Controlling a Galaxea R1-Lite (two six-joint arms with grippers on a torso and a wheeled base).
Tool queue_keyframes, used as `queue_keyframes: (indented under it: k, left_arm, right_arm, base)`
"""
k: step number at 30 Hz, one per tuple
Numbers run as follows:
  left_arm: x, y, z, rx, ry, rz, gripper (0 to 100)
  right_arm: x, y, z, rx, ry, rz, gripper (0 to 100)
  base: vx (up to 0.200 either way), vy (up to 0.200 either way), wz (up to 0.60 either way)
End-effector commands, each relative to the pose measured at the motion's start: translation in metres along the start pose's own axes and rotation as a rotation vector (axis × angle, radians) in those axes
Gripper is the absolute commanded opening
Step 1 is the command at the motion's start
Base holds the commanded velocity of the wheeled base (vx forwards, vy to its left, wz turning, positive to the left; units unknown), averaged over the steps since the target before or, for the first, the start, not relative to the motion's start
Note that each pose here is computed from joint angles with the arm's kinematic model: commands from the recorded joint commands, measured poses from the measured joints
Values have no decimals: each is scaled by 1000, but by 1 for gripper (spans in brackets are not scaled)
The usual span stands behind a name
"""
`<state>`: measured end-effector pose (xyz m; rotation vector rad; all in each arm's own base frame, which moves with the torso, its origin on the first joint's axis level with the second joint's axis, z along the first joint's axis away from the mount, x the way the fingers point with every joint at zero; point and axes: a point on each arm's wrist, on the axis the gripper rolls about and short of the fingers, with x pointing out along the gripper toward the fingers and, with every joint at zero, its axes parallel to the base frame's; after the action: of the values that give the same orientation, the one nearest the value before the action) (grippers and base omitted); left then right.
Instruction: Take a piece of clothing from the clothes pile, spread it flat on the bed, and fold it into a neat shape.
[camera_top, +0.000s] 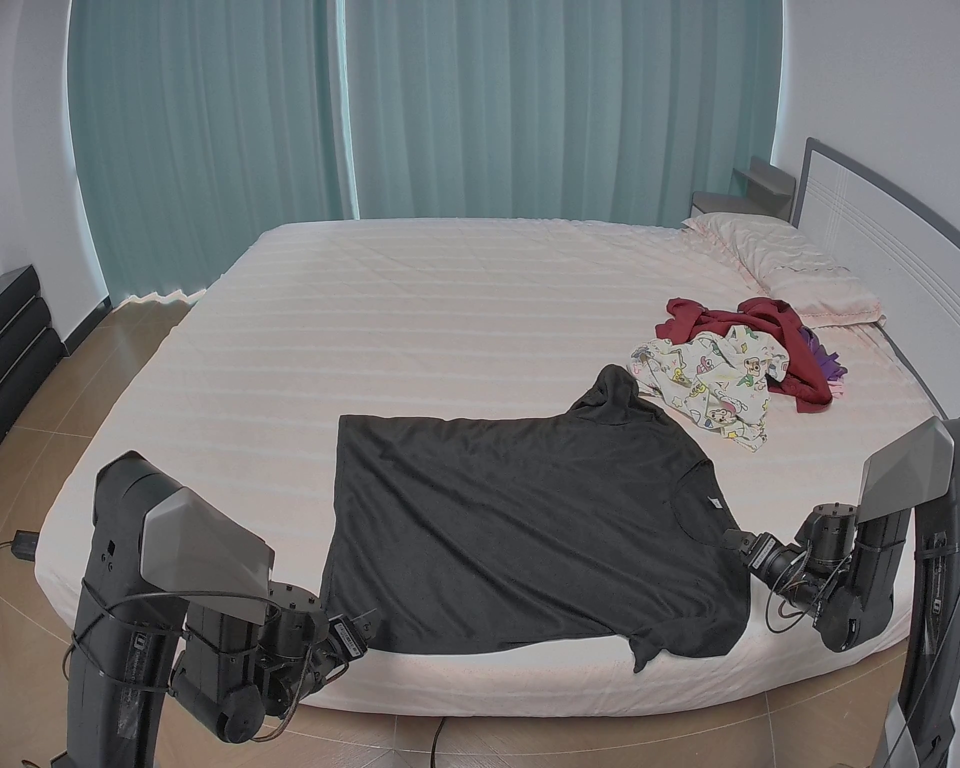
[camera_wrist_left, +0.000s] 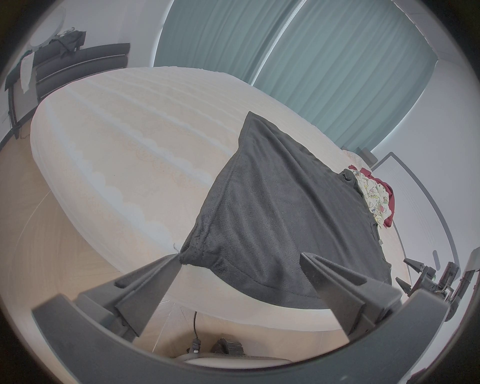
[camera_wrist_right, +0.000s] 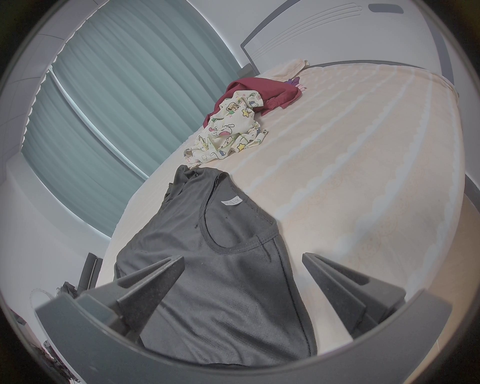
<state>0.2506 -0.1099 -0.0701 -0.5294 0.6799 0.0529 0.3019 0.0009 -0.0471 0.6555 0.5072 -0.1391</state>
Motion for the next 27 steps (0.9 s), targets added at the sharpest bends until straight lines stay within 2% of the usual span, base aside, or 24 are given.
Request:
queue_keyframes:
  k: [1, 3, 4, 9, 16, 21, 24, 27]
  left_arm:
    - [4, 1, -1, 7, -9, -6, 100]
    - [4, 1, -1, 10, -8, -5, 100]
    - [4, 1, -1, 10, -8, -5, 0]
    - [2, 3, -1, 10, -7, 8, 0]
    - [-2, 7, -2, 46, -58, 88, 0]
    - [-5, 16, -2, 104, -43, 132, 0]
    - [-5, 20, -1, 112, -38, 151, 0]
    - [-9, 24, -3, 126, -20, 167, 0]
  right_arm:
    - [-2, 1, -3, -10, 8, 8, 100]
    - [-6, 1, -6, -24, 30, 8, 100]
    - [-7, 1, -7, -31, 38, 9, 100]
    - [-9, -1, -12, -65, 71, 10, 100]
    - [-16, -7, -21, -114, 137, 10, 100]
    - [-19, -13, -24, -146, 167, -13, 100]
    - [-17, -22, -34, -204, 203, -34, 100]
    - [-14, -24, -34, -213, 203, -35, 100]
  base:
    - [0, 0, 0]
    - [0, 0, 0]
    - [0, 0, 0]
    - [0, 0, 0]
    - [0, 0, 0]
    - [0, 0, 0]
    - [0, 0, 0]
    - [0, 0, 0]
